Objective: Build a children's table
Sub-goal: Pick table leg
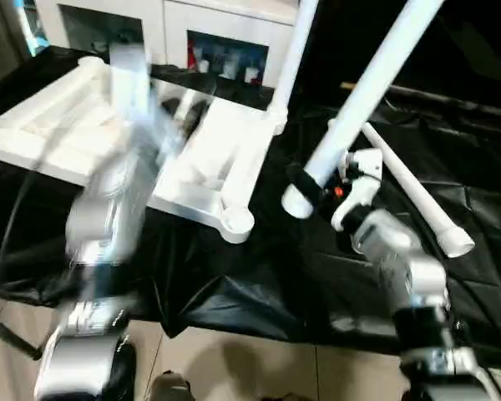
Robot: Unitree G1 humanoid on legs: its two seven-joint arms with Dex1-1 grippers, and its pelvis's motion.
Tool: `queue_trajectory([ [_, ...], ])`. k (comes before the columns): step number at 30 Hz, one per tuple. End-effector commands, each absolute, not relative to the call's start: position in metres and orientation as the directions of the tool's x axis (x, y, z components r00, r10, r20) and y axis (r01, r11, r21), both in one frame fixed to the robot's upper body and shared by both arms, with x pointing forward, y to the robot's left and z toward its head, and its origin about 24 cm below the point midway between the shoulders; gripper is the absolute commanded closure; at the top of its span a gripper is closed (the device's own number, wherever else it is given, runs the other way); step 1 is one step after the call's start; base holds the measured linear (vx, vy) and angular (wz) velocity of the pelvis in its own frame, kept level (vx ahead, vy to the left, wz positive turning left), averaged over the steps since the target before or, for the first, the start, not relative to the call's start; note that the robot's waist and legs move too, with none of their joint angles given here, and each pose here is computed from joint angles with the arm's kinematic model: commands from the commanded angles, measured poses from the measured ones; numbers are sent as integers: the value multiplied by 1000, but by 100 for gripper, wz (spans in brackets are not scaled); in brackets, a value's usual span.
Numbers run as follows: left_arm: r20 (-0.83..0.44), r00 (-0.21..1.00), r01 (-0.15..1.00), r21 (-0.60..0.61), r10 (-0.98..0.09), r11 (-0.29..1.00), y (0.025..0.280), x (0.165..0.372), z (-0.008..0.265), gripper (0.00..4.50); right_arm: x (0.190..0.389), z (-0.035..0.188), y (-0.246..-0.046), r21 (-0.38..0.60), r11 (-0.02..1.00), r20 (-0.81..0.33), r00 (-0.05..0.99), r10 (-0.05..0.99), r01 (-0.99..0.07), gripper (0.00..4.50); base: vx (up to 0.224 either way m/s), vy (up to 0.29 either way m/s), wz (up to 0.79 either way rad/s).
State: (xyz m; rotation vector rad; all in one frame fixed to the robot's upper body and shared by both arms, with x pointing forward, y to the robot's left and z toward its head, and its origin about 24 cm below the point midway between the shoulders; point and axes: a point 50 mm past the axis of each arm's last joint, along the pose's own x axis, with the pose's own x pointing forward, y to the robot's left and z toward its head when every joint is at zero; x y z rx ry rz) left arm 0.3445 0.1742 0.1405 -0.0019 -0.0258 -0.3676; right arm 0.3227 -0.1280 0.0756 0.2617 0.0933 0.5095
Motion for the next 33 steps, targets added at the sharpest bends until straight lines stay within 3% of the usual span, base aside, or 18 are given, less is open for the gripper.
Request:
queue_trajectory([
  [1,-46,874,484,152,-483,862,167,334,128,170,316,77,-137,238,871,-4,896,444,-430,259,0,0,0],
  [2,-126,821,569,240,-556,786,169,329,118,170,313,74,-139,231,880,-12,903,430,-416,259,0,0,0],
  [3,-126,821,569,240,-556,786,169,329,118,170,313,74,-139,231,880,-12,903,430,-416,259,0,0,0],
  [5,-302,687,725,346,-661,596,176,325,106,170,309,71,-146,210,893,-19,912,411,-398,259,0,0,0],
  [6,-403,610,791,367,-683,490,184,326,104,170,310,71,-148,209,895,-19,913,407,-394,259,0,0,0],
  [9,-502,539,841,374,-677,392,193,330,104,170,310,68,-152,203,899,-25,916,400,-387,259,0,0,0],
  [15,-534,488,869,373,-691,326,182,343,109,170,312,66,-154,186,905,-39,918,395,-382,259,0,0,0],
  [23,-651,429,897,391,-627,208,185,353,95,97,308,68,-155,152,900,-44,907,418,-407,259,0,0,0],
  [28,-540,425,903,313,-726,296,180,353,106,97,308,70,-157,145,908,-45,914,403,-393,259,0,0,0],
  [29,-308,530,837,338,-790,430,172,357,128,97,306,73,-159,190,913,-44,926,376,-361,259,0,0,0],
  [30,-152,620,768,317,-770,556,172,358,140,97,305,74,-160,221,914,-47,933,358,-339,259,0,0,0],
  [31,-66,706,696,244,-705,675,174,359,143,97,302,76,-161,230,918,-43,939,341,-323,259,0,0,0],
  [33,-57,728,677,215,-683,703,175,359,142,97,301,76,-161,227,920,-39,941,337,-320,259,0,0,0],
])
